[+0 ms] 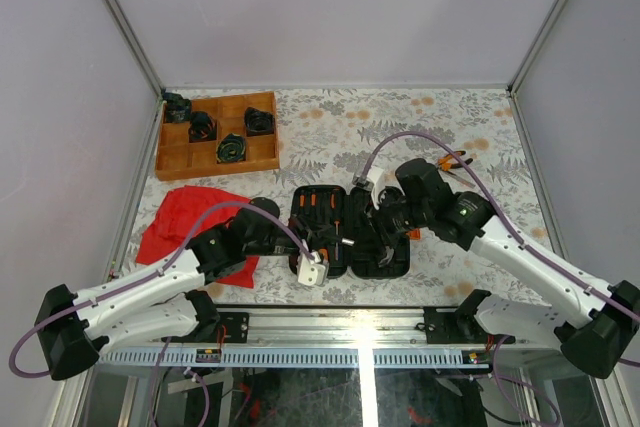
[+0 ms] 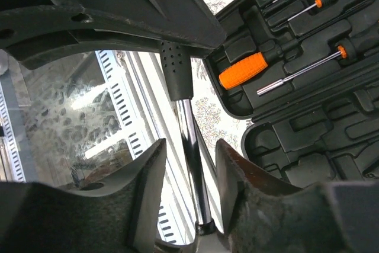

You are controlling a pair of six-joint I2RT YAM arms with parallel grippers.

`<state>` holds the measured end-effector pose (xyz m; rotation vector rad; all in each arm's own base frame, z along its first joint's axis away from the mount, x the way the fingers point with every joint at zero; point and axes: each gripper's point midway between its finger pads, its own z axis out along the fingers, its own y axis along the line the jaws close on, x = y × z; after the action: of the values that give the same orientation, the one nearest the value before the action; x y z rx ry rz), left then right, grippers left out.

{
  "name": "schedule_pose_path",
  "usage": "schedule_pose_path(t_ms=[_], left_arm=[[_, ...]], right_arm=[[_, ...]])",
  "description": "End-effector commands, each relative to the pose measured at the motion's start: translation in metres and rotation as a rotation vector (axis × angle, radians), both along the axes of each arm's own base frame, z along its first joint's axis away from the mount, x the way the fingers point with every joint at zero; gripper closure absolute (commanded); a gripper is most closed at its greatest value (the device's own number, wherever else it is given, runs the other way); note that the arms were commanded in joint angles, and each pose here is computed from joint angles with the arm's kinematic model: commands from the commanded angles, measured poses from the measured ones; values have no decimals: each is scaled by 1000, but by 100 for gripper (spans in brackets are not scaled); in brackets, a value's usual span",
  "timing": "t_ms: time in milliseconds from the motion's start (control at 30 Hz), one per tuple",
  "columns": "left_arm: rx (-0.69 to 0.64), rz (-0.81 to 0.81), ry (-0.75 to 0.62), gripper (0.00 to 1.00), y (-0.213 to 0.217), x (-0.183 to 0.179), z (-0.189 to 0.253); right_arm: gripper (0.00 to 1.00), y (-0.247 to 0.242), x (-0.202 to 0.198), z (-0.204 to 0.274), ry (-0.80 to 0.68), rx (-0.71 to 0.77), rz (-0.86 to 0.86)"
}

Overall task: Sort the tools into containers
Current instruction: Pick up the hammer at the center of the board.

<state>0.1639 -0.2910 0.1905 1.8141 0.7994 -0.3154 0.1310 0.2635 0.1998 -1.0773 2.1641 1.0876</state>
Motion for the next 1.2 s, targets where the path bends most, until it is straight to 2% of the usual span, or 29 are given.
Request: schedule_pose_path(t_ms=[0,133,267,333,367,433,633,700,733,833,1000,1167], left_arm=[[-128,-42,-63,100,-13,-3,33],[-135,-26,-53,100,-12,-1,32],[-149,1,-43,100,-11,2,32],[-164,10,-42,95,-11,3,34],[-170,14,-41,89,-10,4,34],[-189,25,-37,67,-10,4,36],[-218,58,-39,28,-6,7,41],[-222,65,-35,5,-5,8,43],[-223,70,-28,0,-5,8,43],[-254,126,28,0,-3,13,52],[-384,331,268,0,1,28,80],[-696,695,631,0,21,55,103]], right_arm=[[58,9,-1,5,-30,24,60],[69,11,-7,-1,5,18,89],[89,10,-3,-4,-3,-2,63],[95,8,3,0,-34,1,25],[98,6,7,2,-53,-1,-3],[100,1,15,6,-94,-7,-49],[100,-16,32,6,-156,-53,-199],[100,-24,41,3,-174,-79,-276],[100,-29,46,1,-177,-93,-327],[100,-49,67,-3,-210,-142,-513],[99,-65,84,-13,-192,-131,-738],[96,-69,89,-21,-153,-78,-851]])
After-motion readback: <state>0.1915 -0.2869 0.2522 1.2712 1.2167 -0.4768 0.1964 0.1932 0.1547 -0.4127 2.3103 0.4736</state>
